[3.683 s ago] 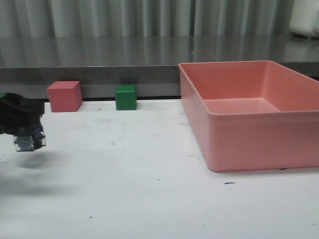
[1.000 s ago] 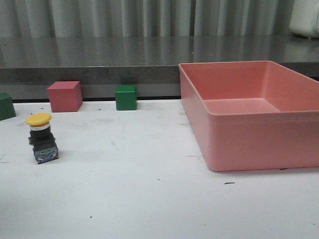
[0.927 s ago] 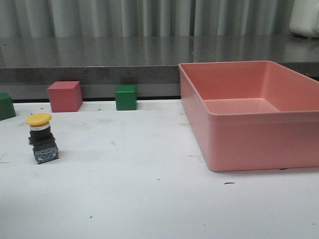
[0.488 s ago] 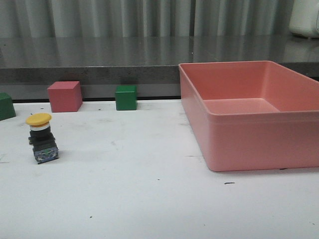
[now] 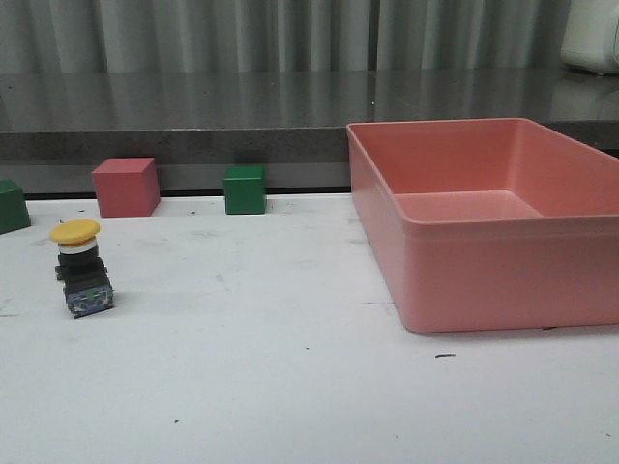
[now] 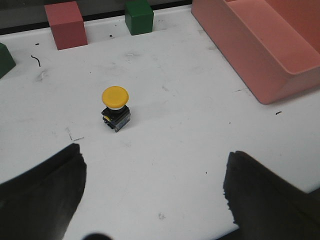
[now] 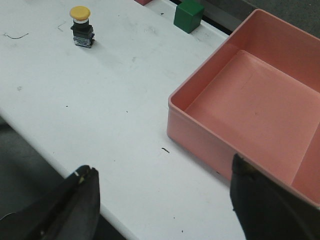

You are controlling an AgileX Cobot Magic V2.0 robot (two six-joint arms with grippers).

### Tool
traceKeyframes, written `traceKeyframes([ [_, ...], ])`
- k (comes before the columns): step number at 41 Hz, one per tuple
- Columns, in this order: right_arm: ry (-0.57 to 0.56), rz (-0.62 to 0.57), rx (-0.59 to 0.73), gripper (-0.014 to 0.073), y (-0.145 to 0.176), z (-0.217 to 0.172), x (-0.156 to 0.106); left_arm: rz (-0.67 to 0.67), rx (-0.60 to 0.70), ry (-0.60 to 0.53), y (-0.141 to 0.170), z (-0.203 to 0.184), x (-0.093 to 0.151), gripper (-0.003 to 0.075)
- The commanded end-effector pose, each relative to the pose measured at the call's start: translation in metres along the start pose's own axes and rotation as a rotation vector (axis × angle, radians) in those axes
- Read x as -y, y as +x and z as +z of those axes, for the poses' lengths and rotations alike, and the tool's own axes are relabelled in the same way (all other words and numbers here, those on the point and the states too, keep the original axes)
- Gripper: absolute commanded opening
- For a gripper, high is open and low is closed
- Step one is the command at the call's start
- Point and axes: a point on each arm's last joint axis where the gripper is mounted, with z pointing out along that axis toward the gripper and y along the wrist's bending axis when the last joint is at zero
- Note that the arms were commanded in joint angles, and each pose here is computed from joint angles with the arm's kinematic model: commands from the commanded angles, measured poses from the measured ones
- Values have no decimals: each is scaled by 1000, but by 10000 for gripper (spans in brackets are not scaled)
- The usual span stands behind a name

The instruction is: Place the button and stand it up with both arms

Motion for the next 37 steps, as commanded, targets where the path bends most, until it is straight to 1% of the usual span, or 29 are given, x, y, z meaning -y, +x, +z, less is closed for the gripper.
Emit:
traceKeyframes([
  [1,14,-3,89,562,-11,-5,2,-1,81,18,-11,-5,2,545],
  [28,14,-3,92,561,-12,-5,2,-1,80,18,-11,-5,2,542],
  [31,14,-3,92,533,-12,-5,2,-1,77,18,-10,-5,2,500],
  [33,14,-3,92,479,-12,-5,2,-1,77,18,-10,-5,2,447],
  [37,14,-3,92,309,-12,-5,2,-1,77,18,-10,-5,2,311],
])
